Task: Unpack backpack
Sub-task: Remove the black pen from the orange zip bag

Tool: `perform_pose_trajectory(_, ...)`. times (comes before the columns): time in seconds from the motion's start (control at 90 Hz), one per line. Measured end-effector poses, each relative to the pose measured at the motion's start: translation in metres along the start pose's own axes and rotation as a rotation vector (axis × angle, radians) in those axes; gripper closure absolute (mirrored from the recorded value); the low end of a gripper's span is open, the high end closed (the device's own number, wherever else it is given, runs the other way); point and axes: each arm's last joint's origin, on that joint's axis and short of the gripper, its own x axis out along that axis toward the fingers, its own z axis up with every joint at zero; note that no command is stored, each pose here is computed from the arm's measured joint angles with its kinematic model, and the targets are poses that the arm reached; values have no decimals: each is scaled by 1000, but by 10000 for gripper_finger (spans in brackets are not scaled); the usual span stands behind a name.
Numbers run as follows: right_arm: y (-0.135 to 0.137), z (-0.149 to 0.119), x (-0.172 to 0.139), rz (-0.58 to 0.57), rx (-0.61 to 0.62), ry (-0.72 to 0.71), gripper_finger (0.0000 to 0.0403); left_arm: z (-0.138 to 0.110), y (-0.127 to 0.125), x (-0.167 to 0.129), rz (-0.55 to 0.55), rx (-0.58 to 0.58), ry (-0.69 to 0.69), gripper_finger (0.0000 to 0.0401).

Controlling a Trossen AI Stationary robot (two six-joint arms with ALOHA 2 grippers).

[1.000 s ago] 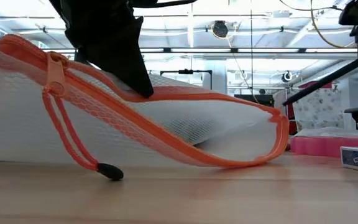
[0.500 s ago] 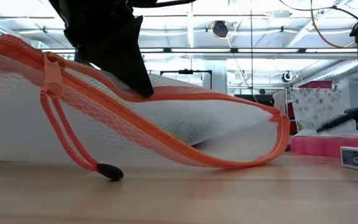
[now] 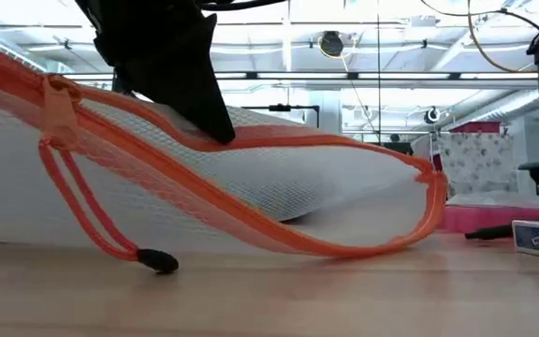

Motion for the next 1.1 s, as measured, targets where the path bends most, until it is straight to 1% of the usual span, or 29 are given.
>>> perform_pose_trajectory(0.156,-4,1,-7,19,-24,-10,309,0,0,0,1,8,0,401)
perform_pose_trajectory(0.244,-7,4,-12,32,-29,-57,297,0,1,1,2,24,1,401)
perform_pose_trajectory(0.3,-7,7,-16,48,-31,-136,293,0,1,1,3,25,2,401)
perform_pose_trajectory(0.4,-1,14,-20,81,-60,-327,292,2,3,-2,3,25,3,401)
perform_pose_trajectory(0.544,17,25,-25,131,-223,-570,293,11,8,-14,-16,30,-16,401)
perform_pose_trajectory(0.644,27,36,-27,144,-315,-679,293,20,14,-28,-23,9,-62,401)
perform_pose_trajectory(0.744,33,49,-25,146,-353,-743,293,28,18,-40,-22,-20,-123,401)
perform_pose_trajectory(0.811,36,59,-21,141,-361,-767,293,31,19,-45,-24,-11,-147,401)
perform_pose_trajectory(0.944,38,75,-14,140,-343,-794,293,37,16,-48,-51,3,-206,401)
perform_pose_trajectory(1.1,38,89,-12,139,-343,-824,293,40,14,-49,-69,14,-230,401)
